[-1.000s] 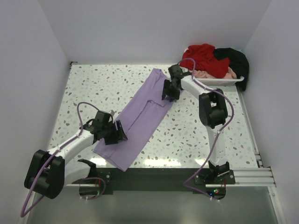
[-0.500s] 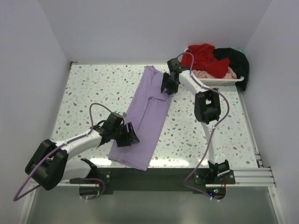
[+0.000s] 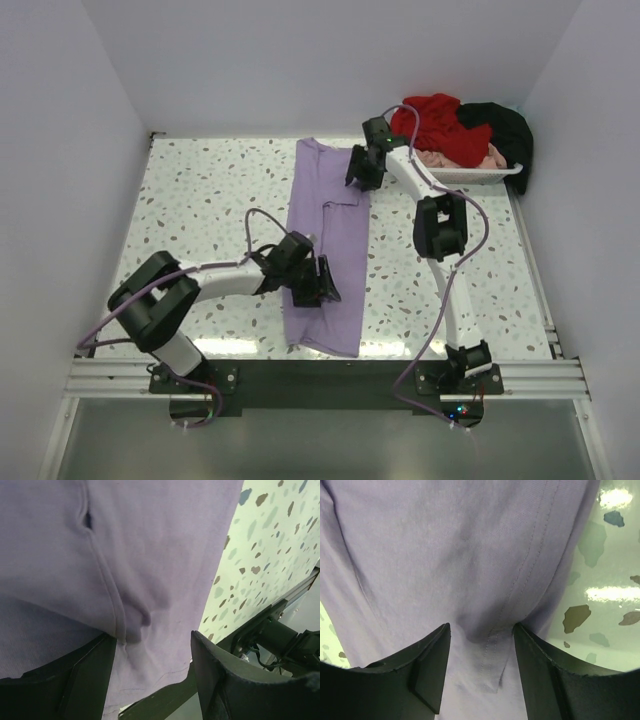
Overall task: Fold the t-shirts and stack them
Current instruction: Fold the tshirt
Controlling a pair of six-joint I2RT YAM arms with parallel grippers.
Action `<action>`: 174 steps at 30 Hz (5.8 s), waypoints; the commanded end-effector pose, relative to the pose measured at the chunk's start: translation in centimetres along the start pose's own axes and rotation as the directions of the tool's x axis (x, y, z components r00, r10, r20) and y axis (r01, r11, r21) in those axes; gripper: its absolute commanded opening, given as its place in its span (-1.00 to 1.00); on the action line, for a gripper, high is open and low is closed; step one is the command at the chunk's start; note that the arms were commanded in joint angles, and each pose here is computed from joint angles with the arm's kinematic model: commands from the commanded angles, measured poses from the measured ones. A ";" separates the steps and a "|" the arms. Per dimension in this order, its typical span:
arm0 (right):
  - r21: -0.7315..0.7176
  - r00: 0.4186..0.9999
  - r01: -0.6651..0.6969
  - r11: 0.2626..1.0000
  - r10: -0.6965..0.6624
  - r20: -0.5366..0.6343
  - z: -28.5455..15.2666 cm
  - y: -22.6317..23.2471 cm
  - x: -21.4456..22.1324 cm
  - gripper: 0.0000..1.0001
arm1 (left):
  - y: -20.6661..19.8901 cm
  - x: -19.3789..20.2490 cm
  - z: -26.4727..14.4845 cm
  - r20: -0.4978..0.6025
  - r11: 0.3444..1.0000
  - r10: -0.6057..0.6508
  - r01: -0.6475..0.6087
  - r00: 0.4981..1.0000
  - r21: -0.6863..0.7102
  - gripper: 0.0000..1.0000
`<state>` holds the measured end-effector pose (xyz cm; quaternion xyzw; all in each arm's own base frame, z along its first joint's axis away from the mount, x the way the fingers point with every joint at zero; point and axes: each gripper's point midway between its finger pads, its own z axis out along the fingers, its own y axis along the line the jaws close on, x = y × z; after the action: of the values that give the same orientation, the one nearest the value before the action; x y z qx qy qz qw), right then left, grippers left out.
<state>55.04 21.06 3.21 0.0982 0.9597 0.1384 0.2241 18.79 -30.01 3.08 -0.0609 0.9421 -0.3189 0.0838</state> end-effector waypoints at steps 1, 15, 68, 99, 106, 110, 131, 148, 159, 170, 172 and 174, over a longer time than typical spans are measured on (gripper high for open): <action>0.031 0.999 -0.012 0.999 0.012 -0.030 2.2 -1.8 0.6 0.16 | -4.5 -0.6 1.2 0.002 0.995 0.042 -0.042 0.999 0.095 0.33; -0.078 0.999 0.042 0.996 -0.040 0.030 -3.0 0.8 -1.4 0.18 | -5.8 -1.7 -1.7 0.090 0.995 0.088 -0.092 0.992 0.041 0.36; 0.053 0.960 0.095 0.994 -0.077 -0.268 -20.6 -7.7 41.0 -0.24 | 8.6 6.1 -7.2 0.187 0.971 0.148 -0.107 0.971 -0.212 0.33; 0.069 0.955 0.071 0.995 -0.048 -0.294 -21.0 -9.8 42.7 -1.00 | 8.7 7.5 -5.7 0.142 0.961 0.143 -0.103 0.979 -0.255 0.14; 0.079 0.957 0.070 0.994 -0.044 -0.286 -21.3 -10.1 42.5 -1.00 | 8.9 7.9 -6.2 0.147 0.949 0.154 -0.106 0.977 -0.296 -0.01; 0.079 0.958 0.076 0.994 -0.051 -0.281 -21.3 -10.0 42.3 -1.00 | 8.4 9.1 -5.8 0.117 0.953 0.157 -0.119 0.981 -0.279 -0.07; 0.072 0.962 0.084 0.994 -0.062 -0.267 -21.6 -9.6 41.8 -1.00 | 8.9 11.6 -4.4 0.061 0.974 0.101 -0.086 0.993 -0.210 -0.93; 0.075 0.970 0.092 0.993 -0.072 -0.232 -22.8 -8.6 40.3 -1.00 | 7.8 10.7 -6.3 0.109 0.948 0.174 -0.137 0.979 -0.289 -1.00; 0.064 0.972 0.091 0.994 -0.075 -0.223 -23.3 -7.8 39.7 -1.00 | 7.5 10.0 -7.7 0.123 0.912 0.241 -0.181 0.963 -0.370 -1.00; 0.050 0.980 0.082 0.995 -0.072 -0.188 -24.0 -6.5 38.5 -1.00 | 5.9 8.6 -8.4 0.209 0.932 0.230 -0.153 0.951 -0.329 -1.00; 0.059 0.982 0.080 0.995 -0.068 -0.176 -24.2 -6.5 38.2 -1.00 | 5.1 8.0 -8.9 0.249 0.944 0.223 -0.146 0.942 -0.295 -1.00; 0.050 0.985 0.069 0.996 -0.061 -0.159 -24.5 -6.2 37.7 -1.00 | 4.3 7.7 -9.1 0.271 0.953 0.218 -0.145 0.937 -0.266 -1.00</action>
<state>8.74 19.04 5.48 0.0522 0.9858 0.1077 0.1179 7.72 -21.47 4.14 -0.0158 0.9675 -0.1509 0.2024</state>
